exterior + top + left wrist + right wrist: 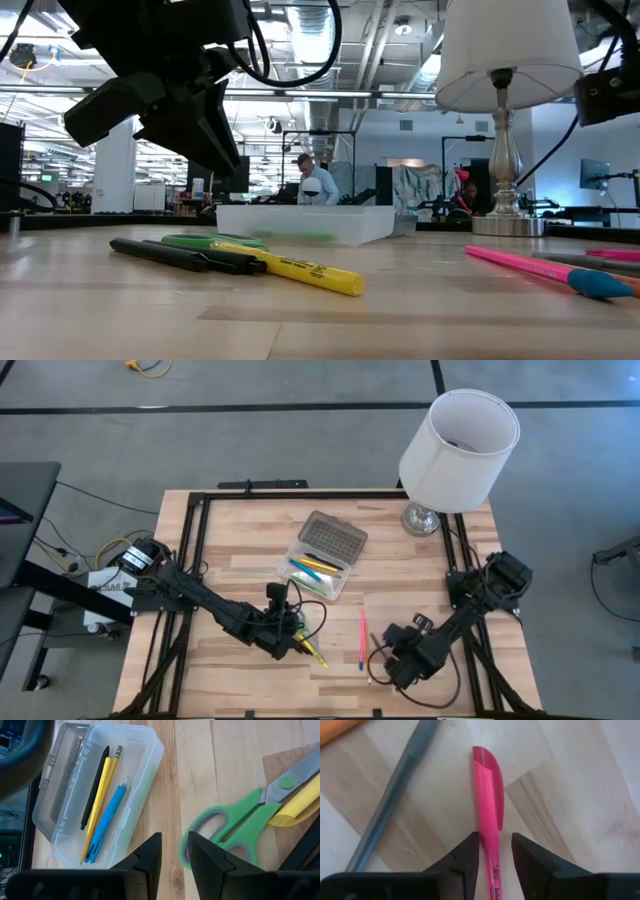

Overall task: Pick & place school supplies into a supply box
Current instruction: Put the pink pen into the gray supply box

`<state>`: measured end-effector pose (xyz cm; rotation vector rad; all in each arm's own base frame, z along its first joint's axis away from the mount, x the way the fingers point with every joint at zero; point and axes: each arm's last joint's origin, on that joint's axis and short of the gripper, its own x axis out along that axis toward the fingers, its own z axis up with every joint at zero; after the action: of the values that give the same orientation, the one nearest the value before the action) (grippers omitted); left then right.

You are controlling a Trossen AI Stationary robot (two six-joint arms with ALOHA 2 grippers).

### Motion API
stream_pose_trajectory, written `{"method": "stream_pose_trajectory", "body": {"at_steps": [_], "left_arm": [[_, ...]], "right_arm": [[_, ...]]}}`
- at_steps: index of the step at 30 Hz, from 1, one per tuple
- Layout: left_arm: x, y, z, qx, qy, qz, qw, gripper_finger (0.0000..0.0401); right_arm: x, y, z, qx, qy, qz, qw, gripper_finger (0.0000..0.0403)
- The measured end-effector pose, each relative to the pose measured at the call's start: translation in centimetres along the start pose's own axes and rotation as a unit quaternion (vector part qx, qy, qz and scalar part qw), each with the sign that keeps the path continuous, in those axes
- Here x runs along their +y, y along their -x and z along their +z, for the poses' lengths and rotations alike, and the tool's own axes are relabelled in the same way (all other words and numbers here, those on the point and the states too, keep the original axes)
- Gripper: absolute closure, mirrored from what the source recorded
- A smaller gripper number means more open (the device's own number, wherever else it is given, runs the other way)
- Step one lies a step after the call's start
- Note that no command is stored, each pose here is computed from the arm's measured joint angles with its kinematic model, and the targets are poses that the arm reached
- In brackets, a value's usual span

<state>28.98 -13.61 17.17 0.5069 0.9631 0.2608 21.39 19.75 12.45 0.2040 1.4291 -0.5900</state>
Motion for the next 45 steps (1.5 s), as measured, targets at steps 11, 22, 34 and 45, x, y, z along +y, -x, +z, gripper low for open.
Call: {"method": "stream_pose_trajectory", "body": {"at_steps": [11, 22, 34, 45], "left_arm": [[0.0, 0.0, -0.01, 0.0, -0.001, 0.0, 1.0, 0.031], [0.0, 0.0, -0.01, 0.0, -0.001, 0.0, 1.0, 0.031], [0.0, -0.01, -0.01, 0.0, -0.001, 0.0, 1.0, 0.031], [0.0, -0.01, -0.01, 0.0, -0.001, 0.0, 1.0, 0.031]], "right_arm": [[0.12, -0.03, 0.0, 0.019, 0.049, 0.013, 0.999, 0.0292], [0.25, -0.05, -0.01, 0.021, 0.05, 0.02, 0.998, 0.0346], [0.32, -0.05, 0.0, 0.02, 0.049, 0.023, 0.998, 0.0365], [0.33, -0.05, -0.01, 0.017, 0.049, 0.024, 0.998, 0.0362]]}}
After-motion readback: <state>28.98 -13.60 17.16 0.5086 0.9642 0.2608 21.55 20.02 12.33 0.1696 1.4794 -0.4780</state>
